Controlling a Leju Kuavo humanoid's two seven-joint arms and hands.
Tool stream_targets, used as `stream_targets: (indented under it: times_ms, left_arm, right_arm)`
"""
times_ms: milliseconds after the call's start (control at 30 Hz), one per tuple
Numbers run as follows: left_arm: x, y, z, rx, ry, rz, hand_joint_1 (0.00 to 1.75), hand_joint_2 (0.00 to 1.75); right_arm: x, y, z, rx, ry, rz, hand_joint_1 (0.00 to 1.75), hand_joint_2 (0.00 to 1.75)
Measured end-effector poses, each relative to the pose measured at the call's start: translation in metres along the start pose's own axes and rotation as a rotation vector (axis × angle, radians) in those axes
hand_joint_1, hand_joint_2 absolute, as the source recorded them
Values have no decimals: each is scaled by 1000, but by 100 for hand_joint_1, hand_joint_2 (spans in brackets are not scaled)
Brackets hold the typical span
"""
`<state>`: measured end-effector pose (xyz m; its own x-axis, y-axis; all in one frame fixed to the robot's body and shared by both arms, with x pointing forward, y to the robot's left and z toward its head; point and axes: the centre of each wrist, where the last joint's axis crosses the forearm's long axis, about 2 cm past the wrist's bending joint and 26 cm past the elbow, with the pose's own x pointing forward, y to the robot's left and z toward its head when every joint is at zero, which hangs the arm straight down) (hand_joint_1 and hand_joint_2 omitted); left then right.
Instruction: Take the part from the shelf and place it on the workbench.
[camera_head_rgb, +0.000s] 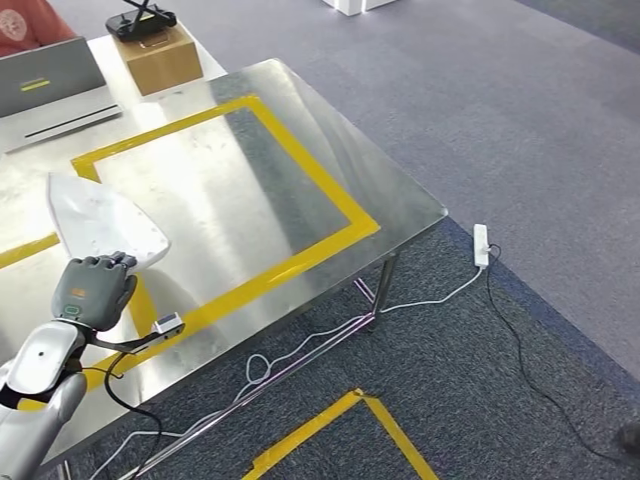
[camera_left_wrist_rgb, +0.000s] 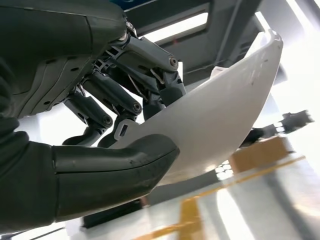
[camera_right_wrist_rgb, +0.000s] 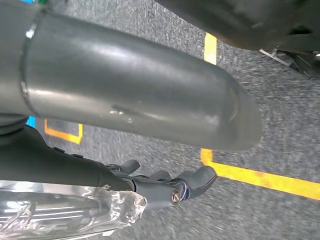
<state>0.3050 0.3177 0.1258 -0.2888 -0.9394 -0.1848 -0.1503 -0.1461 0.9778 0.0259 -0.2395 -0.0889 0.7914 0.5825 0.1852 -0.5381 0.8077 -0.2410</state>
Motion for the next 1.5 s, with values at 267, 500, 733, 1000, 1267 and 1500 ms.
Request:
stream_targets:
  times_ms: [267,500,733,1000,1267,1500]
  left_arm:
    - [-1,-3,0,-19,6,0,175,175]
    - [-2,-5,1,-30,9,-2,175,175]
    - [1,-6,1,-41,1,5,175,175]
    - [9,-5,-2,-33,-23,24,175,175]
    - [17,-4,-5,-27,-49,34,175,175]
    - [24,1,-11,0,-135,53,175,175]
  right_arm:
    - [-3,-1,-1,-3,9,-9,0,0]
    - [-2,0,0,2,10,-12,0,0]
    - [-4,2,1,21,17,-31,0,0]
    - [-4,0,1,32,7,-34,0,0]
    - [-3,-1,0,33,0,-29,0,0]
    - [-1,-2,-1,25,-9,-32,0,0]
